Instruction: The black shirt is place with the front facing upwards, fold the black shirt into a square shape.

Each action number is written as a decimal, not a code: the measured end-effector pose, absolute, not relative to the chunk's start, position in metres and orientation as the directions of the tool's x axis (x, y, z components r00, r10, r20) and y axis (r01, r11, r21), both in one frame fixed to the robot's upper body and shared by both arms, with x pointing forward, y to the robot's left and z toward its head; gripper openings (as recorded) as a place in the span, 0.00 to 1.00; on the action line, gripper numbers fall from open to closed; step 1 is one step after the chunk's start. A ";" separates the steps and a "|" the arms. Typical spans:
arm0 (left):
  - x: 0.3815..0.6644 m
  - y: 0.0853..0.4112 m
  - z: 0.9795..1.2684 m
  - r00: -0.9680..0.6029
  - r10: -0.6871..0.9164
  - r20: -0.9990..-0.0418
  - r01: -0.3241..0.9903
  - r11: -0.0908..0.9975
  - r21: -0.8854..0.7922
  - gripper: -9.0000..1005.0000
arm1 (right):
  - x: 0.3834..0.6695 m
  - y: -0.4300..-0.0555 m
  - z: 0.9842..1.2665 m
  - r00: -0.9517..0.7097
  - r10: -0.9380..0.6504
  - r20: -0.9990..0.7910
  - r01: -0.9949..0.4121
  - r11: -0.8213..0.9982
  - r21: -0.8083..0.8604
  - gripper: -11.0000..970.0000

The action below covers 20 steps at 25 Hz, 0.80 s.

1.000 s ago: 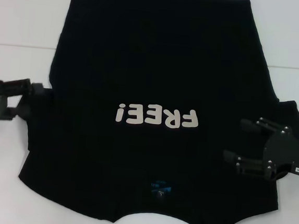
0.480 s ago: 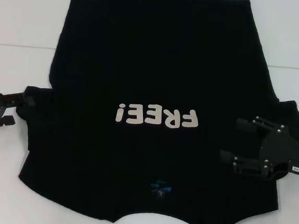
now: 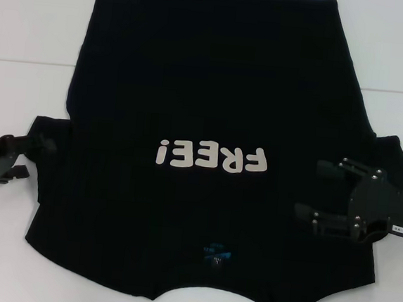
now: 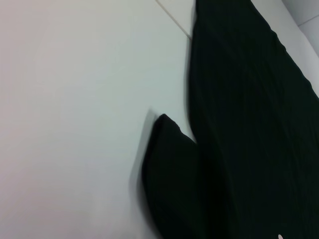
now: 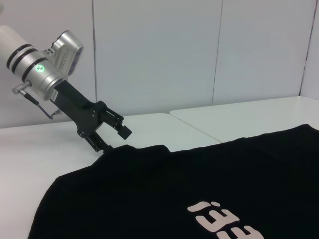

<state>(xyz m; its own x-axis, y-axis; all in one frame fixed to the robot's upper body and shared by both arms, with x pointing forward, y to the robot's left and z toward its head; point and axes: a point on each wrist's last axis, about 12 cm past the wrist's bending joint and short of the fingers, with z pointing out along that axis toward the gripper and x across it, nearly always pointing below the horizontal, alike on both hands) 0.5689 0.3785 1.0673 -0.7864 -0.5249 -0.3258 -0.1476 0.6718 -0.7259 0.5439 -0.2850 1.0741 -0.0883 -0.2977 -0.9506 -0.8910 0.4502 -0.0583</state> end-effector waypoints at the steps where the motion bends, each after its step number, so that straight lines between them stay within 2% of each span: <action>1: 0.569 0.377 1.067 -0.787 -0.524 -0.325 -0.146 0.671 -0.727 0.93 | 0.544 -0.285 1.074 -0.088 -0.298 -0.951 -0.891 0.450 -0.058 0.96; 12: 0.576 0.363 1.066 -0.809 -0.482 -0.336 -0.115 0.690 -0.715 0.93 | 0.544 -0.285 1.074 -0.088 -0.297 -0.951 -0.892 0.449 -0.058 0.96; 18: 0.578 0.363 1.067 -0.812 -0.465 -0.352 -0.105 0.710 -0.696 0.82 | 0.543 -0.286 1.073 -0.090 -0.297 -0.951 -0.890 0.452 -0.057 0.96; 20: 0.578 0.363 1.066 -0.812 -0.461 -0.357 -0.106 0.719 -0.686 0.74 | 0.542 -0.286 1.073 -0.092 -0.297 -0.950 -0.889 0.454 -0.056 0.96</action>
<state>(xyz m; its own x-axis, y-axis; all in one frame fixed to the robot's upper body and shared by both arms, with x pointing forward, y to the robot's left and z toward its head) 0.5784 0.3633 1.0662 -0.8121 -0.4613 -0.3575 -0.1065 0.7194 -0.6863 0.5419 -0.2864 1.0730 -0.0921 -0.2969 -0.9505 -0.8892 0.4541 -0.0557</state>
